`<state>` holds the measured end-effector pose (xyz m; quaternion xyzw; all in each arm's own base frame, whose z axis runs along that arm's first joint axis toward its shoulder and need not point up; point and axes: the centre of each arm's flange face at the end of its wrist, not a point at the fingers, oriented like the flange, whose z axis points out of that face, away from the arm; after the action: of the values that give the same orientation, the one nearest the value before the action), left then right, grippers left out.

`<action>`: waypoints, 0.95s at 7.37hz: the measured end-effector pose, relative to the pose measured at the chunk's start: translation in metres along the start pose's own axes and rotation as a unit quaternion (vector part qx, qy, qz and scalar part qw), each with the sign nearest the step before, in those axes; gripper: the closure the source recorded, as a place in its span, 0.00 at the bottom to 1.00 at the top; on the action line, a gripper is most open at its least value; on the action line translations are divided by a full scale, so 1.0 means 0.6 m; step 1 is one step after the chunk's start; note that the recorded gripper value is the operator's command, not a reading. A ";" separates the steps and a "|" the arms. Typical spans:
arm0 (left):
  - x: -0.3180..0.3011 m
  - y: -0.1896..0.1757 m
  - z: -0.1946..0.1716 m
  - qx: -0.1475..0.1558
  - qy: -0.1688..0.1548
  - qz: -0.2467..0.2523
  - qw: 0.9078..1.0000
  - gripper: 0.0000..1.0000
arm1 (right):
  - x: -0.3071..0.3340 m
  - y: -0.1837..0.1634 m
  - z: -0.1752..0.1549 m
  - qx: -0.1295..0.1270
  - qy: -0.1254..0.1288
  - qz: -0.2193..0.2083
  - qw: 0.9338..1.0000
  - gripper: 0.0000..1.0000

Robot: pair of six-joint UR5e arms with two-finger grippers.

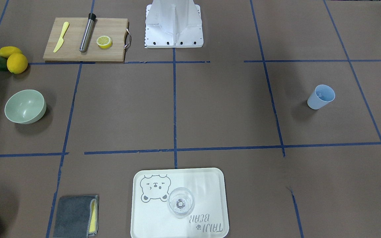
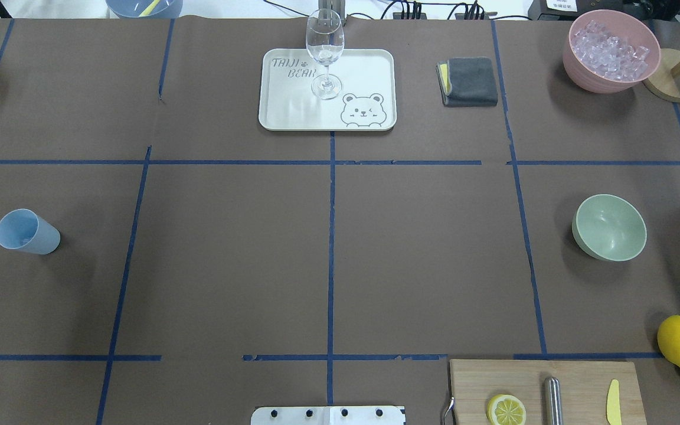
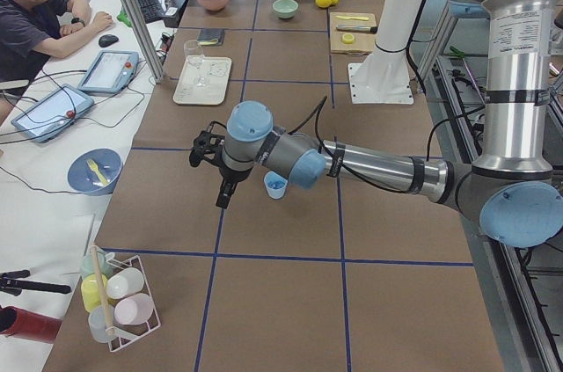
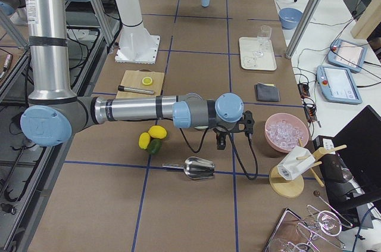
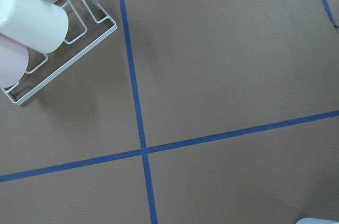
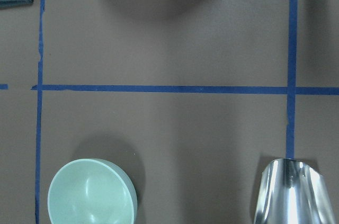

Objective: Pour ice into bowl

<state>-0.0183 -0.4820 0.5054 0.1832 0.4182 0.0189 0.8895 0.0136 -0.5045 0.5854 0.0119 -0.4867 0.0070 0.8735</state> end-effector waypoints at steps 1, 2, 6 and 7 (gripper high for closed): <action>0.052 0.013 -0.015 0.006 0.005 -0.012 1.000 0.00 | -0.036 -0.005 0.032 0.009 0.012 0.017 1.000 0.00; 0.091 0.033 -0.033 0.016 0.002 -0.022 1.000 0.00 | -0.081 -0.003 0.078 0.025 0.021 0.039 0.999 0.00; 0.203 0.145 -0.016 0.059 0.000 -0.061 0.996 0.00 | -0.176 0.105 0.253 0.068 0.013 0.064 0.996 0.00; 0.214 0.167 -0.007 0.067 0.007 -0.070 0.995 0.00 | -0.158 0.133 0.262 0.063 0.014 0.066 0.996 0.00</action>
<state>0.0740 -0.3630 0.4424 0.2131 0.4367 -0.0701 0.8712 -0.1715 -0.4292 0.5886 0.0346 -0.4730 0.0958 0.8751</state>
